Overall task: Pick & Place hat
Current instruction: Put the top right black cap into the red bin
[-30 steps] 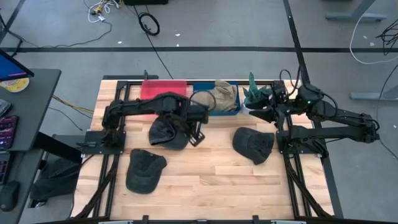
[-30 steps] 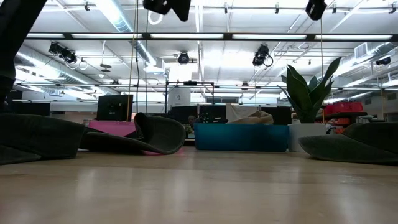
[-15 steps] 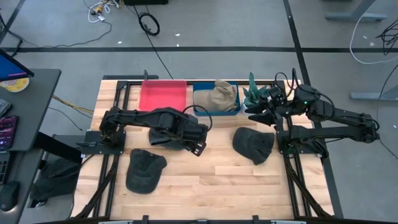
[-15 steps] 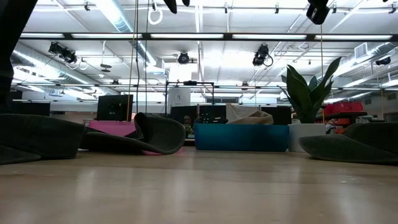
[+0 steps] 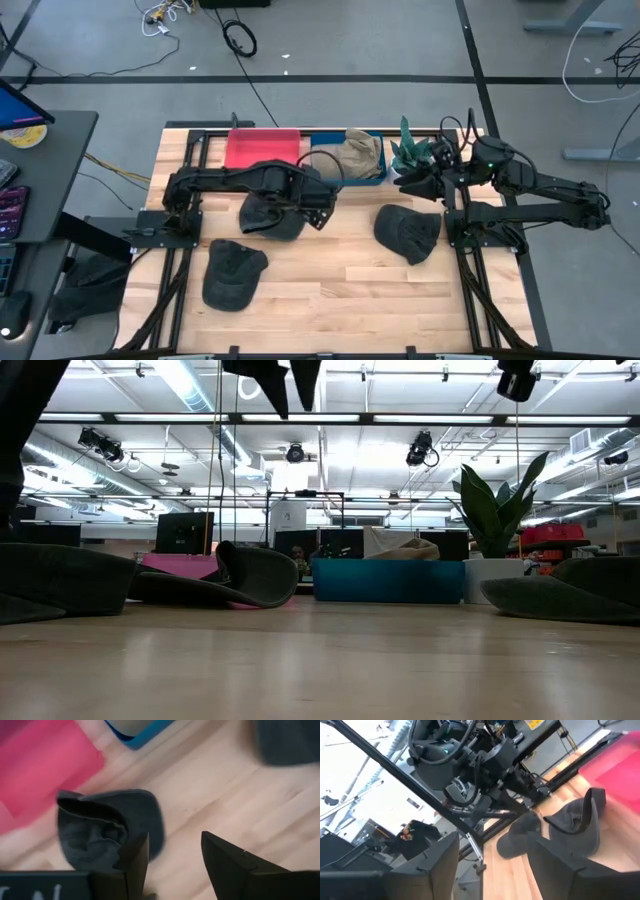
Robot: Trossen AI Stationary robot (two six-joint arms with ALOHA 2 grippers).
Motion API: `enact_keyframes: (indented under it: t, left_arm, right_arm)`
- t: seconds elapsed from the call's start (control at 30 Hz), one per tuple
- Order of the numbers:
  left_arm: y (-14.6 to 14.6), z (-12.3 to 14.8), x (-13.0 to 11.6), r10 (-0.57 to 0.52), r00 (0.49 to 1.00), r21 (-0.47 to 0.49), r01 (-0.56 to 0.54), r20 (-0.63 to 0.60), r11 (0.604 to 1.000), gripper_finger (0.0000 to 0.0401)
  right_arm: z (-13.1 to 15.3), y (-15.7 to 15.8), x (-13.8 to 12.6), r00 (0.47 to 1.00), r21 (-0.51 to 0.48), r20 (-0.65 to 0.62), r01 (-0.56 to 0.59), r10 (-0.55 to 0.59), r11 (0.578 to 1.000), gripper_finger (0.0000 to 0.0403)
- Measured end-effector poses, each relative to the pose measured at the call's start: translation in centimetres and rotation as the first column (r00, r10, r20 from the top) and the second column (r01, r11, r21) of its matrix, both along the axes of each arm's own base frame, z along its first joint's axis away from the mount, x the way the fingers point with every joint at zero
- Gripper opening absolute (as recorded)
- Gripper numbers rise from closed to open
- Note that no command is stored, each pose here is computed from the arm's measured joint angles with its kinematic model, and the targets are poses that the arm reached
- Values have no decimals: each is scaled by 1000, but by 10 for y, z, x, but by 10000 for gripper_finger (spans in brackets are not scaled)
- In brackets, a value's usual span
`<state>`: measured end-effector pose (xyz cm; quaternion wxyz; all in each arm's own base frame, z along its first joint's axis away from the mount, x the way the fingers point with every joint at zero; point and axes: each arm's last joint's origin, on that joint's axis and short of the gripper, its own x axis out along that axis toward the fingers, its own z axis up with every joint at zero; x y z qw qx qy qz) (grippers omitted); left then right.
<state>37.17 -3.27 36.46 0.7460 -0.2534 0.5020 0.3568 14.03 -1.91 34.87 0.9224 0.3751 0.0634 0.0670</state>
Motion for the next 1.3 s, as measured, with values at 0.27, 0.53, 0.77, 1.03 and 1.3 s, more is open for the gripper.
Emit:
enact_keyframes:
  t: [0.27,0.53,0.77,1.03,1.3]
  left_arm:
    - [-8,-17,-9,-64,993,89,73,-99,993,182]
    - [-5,-12,-15,-75,993,159,89,-95,983,177]
    - [-9,-8,-18,-81,993,221,99,-87,970,177]
    - [-14,-8,-18,-104,990,251,124,-93,960,177]
    - [-18,-8,-19,-158,980,259,184,-119,948,177]
  right_arm:
    - [4,12,-12,946,-43,-325,-8,-6,999,184]
    - [9,26,-23,665,-101,-747,-120,4,988,117]
    - [-33,34,-33,435,-62,-900,-104,-11,993,127]
    - [-88,45,-18,371,-32,-929,-86,3,996,242]
    - [-138,51,-4,244,-121,-964,-65,-102,991,287]
